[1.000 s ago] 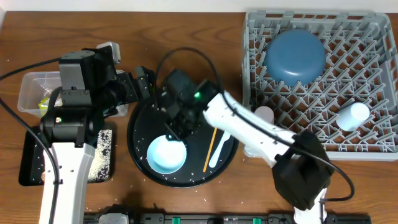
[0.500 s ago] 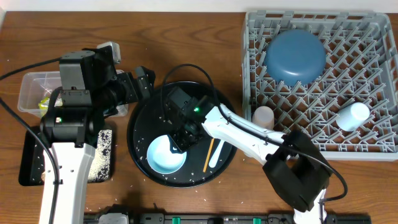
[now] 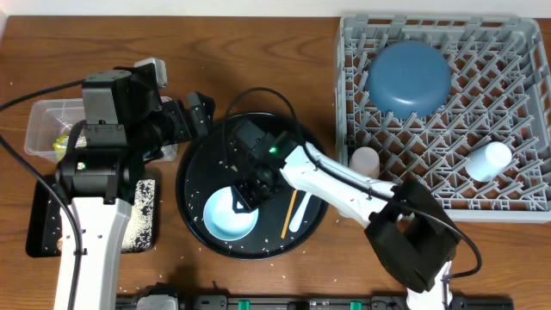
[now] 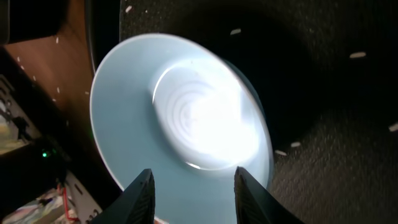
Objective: Sort waste into correct bins and load items into the dishwasher rack
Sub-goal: 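Grasp the light-blue bowl's rim with the right gripper and lift it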
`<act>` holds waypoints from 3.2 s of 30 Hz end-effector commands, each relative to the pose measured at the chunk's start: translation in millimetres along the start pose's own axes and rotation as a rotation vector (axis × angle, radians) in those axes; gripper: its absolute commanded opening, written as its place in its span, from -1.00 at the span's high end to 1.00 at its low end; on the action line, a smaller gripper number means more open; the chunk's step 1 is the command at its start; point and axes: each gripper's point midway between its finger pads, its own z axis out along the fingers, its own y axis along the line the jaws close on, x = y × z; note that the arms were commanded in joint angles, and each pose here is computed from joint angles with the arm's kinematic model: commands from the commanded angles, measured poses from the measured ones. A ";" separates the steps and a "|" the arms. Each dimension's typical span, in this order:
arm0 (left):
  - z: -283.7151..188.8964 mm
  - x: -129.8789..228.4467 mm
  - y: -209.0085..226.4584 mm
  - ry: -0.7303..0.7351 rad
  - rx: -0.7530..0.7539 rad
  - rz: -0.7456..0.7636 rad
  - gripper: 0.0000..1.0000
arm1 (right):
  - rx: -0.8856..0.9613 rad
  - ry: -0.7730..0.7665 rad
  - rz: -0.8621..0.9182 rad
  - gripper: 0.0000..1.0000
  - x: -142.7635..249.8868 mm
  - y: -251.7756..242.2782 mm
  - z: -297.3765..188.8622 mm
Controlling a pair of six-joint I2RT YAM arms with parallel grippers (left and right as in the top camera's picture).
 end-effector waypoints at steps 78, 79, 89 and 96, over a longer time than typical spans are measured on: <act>-7.0 -8.6 -5.7 -0.025 0.015 0.013 -0.96 | 0.238 -0.156 -0.141 0.86 1.0 -25.5 37.6; -7.0 -8.6 -5.7 -0.025 0.015 0.013 -0.96 | 0.237 -0.159 -0.142 0.97 0.4 -25.2 37.5; -7.0 -8.6 -5.7 -0.025 0.015 0.013 -0.96 | 0.208 -0.262 -0.119 0.98 -26.0 -18.2 21.4; -7.0 -8.6 -5.7 -0.025 0.015 0.013 -0.96 | 0.312 -0.439 -0.044 0.98 -57.4 -45.0 -56.8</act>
